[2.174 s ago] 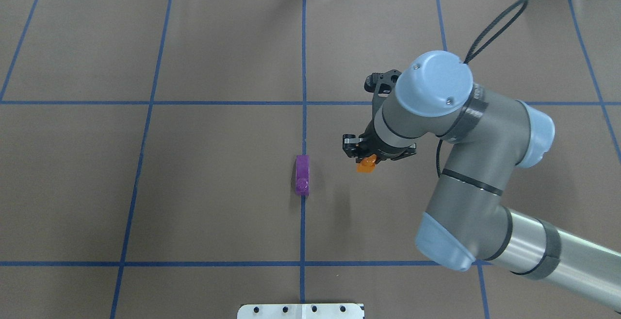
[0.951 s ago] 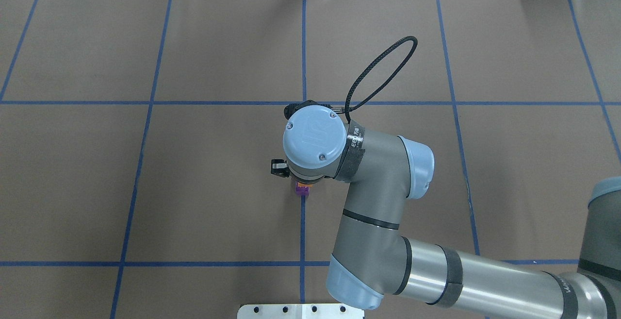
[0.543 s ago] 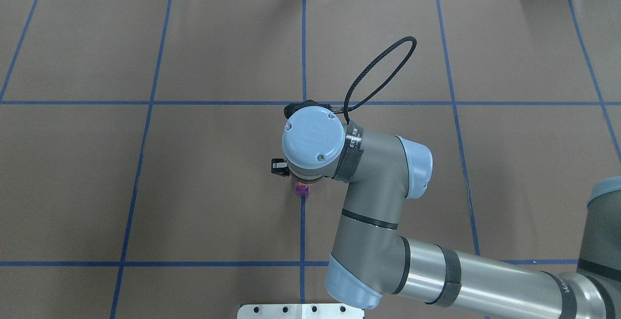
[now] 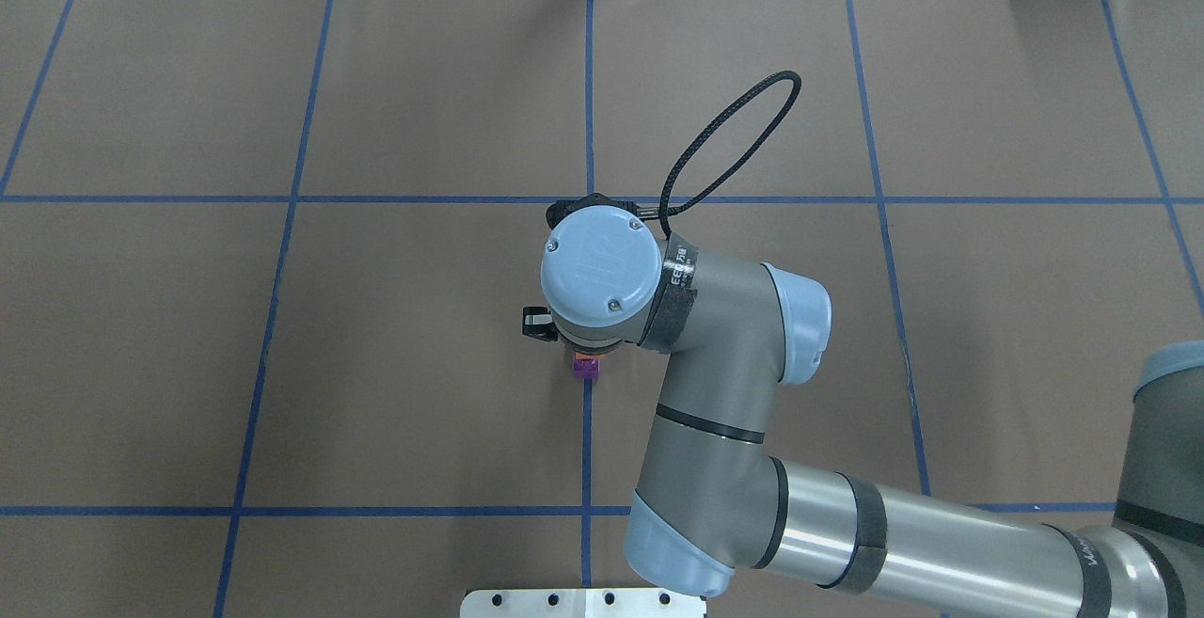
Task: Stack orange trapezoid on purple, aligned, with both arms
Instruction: 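Lower the orange trapezoid onto the purple block, aligning it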
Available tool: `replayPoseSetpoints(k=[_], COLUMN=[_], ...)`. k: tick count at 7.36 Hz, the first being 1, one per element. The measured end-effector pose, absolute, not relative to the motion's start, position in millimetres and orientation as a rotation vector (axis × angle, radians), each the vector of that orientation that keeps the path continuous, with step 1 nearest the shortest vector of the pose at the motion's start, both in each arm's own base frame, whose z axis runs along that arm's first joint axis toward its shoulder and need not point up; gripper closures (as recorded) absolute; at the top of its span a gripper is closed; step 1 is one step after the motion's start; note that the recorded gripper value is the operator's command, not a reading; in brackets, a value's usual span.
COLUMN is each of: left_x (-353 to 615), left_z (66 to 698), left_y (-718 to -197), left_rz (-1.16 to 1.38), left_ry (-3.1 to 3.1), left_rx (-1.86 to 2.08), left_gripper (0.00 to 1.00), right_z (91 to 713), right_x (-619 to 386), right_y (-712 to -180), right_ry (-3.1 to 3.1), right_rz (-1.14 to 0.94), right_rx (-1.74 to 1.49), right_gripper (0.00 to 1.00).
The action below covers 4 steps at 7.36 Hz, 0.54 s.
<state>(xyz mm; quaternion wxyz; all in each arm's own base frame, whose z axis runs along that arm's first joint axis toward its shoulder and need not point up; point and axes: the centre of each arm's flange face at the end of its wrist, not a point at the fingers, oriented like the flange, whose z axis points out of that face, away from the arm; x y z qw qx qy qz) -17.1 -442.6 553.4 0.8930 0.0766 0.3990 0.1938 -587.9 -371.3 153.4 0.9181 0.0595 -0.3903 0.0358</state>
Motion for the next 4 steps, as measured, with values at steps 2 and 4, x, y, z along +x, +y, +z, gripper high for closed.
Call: replayPoseSetpoints(k=[2, 4], left_x=[-17.0, -17.0], left_z=[553.6, 553.8], left_y=[-442.7, -442.7], left_rz=[0.402, 0.402], left_ry=[0.828, 0.828], left_rx=[0.159, 0.158], left_gripper=[0.0, 0.0], right_z=[154.6, 157.6], right_x=[-589.9, -592.4], right_y=[-372.0, -373.1], right_ry=[-0.798, -0.791], right_rz=[0.074, 0.075], right_rx=[0.121, 0.118], right_gripper=[1.0, 1.0])
